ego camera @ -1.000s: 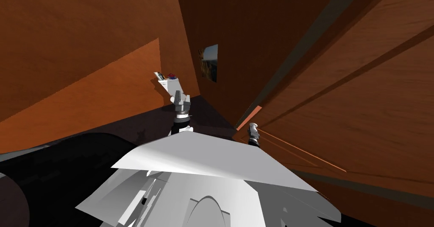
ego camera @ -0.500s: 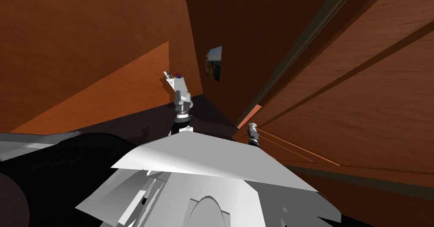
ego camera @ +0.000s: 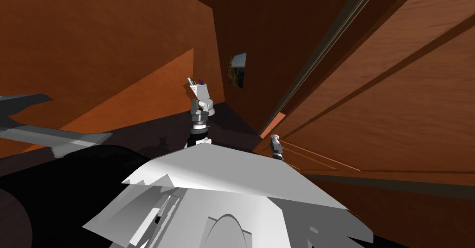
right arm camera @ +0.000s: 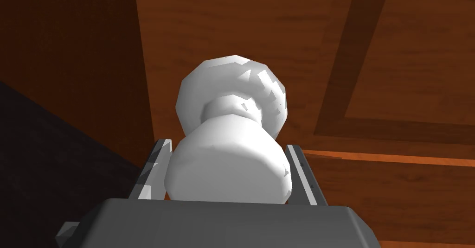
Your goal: Pull the door open
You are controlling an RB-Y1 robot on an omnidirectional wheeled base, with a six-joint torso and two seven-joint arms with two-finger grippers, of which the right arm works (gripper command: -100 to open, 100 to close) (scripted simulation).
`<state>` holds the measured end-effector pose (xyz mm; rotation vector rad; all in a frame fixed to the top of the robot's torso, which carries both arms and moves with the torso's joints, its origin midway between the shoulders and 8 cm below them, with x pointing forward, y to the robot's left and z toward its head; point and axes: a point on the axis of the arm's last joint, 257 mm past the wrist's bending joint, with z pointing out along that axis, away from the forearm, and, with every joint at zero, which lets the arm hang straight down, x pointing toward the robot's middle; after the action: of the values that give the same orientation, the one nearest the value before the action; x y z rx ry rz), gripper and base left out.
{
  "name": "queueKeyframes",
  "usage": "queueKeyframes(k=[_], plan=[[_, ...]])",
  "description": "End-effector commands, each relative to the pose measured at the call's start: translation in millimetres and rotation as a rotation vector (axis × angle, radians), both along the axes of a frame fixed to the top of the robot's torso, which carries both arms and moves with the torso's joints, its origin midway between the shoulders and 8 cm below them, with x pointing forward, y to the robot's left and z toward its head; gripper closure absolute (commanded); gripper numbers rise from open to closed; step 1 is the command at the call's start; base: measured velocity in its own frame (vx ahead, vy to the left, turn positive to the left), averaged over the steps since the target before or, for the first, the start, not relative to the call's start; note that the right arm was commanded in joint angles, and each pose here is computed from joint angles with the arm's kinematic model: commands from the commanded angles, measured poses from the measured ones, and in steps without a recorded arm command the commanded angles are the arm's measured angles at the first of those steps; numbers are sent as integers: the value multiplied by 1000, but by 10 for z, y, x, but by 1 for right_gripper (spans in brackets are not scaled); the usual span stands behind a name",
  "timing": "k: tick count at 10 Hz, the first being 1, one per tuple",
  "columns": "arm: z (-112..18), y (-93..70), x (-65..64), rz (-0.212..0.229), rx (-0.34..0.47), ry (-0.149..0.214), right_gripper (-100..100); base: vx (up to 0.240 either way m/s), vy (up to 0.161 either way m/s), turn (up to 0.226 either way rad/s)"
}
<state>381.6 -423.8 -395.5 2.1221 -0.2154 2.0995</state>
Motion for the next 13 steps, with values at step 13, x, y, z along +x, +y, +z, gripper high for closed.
queueKeyframes(k=[13], plan=[[-1, 109, -370, 145, 3, 0, 100, -186, -33, 95]])
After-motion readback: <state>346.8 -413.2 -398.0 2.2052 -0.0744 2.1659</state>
